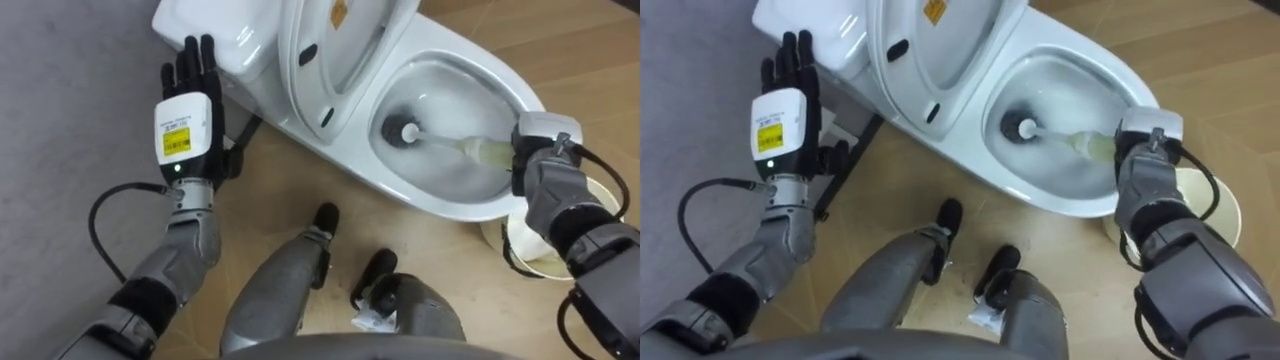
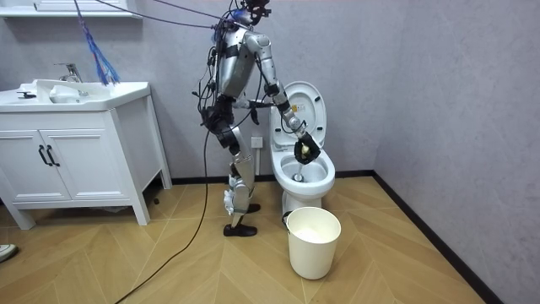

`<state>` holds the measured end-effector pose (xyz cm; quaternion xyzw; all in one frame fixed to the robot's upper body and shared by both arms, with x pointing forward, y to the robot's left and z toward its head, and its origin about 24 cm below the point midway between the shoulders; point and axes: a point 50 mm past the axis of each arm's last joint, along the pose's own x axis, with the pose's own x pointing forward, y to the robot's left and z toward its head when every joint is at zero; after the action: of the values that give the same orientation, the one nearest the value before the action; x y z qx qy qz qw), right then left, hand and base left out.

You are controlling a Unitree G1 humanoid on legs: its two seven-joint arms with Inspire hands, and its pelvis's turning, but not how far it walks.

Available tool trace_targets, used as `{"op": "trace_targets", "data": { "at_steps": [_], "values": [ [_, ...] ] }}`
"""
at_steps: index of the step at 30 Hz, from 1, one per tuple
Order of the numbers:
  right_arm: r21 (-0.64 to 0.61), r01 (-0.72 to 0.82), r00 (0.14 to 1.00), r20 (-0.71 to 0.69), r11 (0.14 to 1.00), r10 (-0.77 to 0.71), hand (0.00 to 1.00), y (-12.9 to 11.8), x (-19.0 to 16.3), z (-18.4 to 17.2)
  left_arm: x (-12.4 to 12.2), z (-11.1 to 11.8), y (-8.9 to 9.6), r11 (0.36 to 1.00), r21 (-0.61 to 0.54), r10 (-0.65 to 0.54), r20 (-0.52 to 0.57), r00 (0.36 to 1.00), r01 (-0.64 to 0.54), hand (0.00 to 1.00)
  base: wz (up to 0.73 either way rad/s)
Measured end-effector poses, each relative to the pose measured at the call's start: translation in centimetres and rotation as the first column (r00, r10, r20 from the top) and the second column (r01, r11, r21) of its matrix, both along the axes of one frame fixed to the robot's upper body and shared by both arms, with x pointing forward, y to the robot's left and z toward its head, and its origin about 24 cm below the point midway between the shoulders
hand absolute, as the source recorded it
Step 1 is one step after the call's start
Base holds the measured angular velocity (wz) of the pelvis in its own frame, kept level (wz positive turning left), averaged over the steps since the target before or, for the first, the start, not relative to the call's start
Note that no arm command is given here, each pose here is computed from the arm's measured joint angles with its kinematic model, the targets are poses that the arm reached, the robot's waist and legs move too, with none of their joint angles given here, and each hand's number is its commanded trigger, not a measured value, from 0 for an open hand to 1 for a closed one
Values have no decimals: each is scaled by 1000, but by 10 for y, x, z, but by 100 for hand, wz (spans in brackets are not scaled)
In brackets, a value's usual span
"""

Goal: Brush toilet

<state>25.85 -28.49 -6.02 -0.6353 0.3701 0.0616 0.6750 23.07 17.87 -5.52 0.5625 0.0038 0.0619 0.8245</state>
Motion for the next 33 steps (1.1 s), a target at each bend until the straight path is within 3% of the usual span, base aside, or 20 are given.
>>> {"op": "trace_targets", "data": {
  "at_steps": [5, 7, 12, 15, 21, 23, 26, 33],
  "values": [
    [260, 190, 981, -10, 947, -194, 100, -10, -38, -23, -16, -7, 23, 999, 7, 36, -62, 997, -36, 0, 10],
    [353, 301, 947, -4, 886, -320, 100, -20, -60, -30, -36, -17, 37, 996, -4, 88, -130, 988, -90, 0, 6],
    [413, 478, 864, -60, 775, -500, 100, -34, -117, -47, -103, -44, 67, 970, 32, 237, -344, 909, -241, 0, 11],
    [437, 514, 842, -94, 738, -531, 100, -27, -136, -57, -135, -51, 78, 947, 47, 308, -424, 852, -319, 0, 12],
    [519, 530, 806, -62, 671, -588, 100, -14, -150, -63, -148, -55, 75, 898, -37, 376, -450, 810, -438, 0, 14],
    [534, 523, 802, -45, 664, -596, 100, -13, -151, -63, -154, -56, 76, 857, -89, 420, -453, 787, -508, 0, 0],
    [542, 548, 772, -35, 637, -634, 100, -11, -158, -66, -168, -58, 83, 745, -168, 515, -471, 717, -645, 0, 0],
    [526, 658, 668, -79, 539, -740, 100, -7, -186, -78, -229, -74, 94, 380, -196, 677, -607, 416, -904, 0, 0]
  ]
}}
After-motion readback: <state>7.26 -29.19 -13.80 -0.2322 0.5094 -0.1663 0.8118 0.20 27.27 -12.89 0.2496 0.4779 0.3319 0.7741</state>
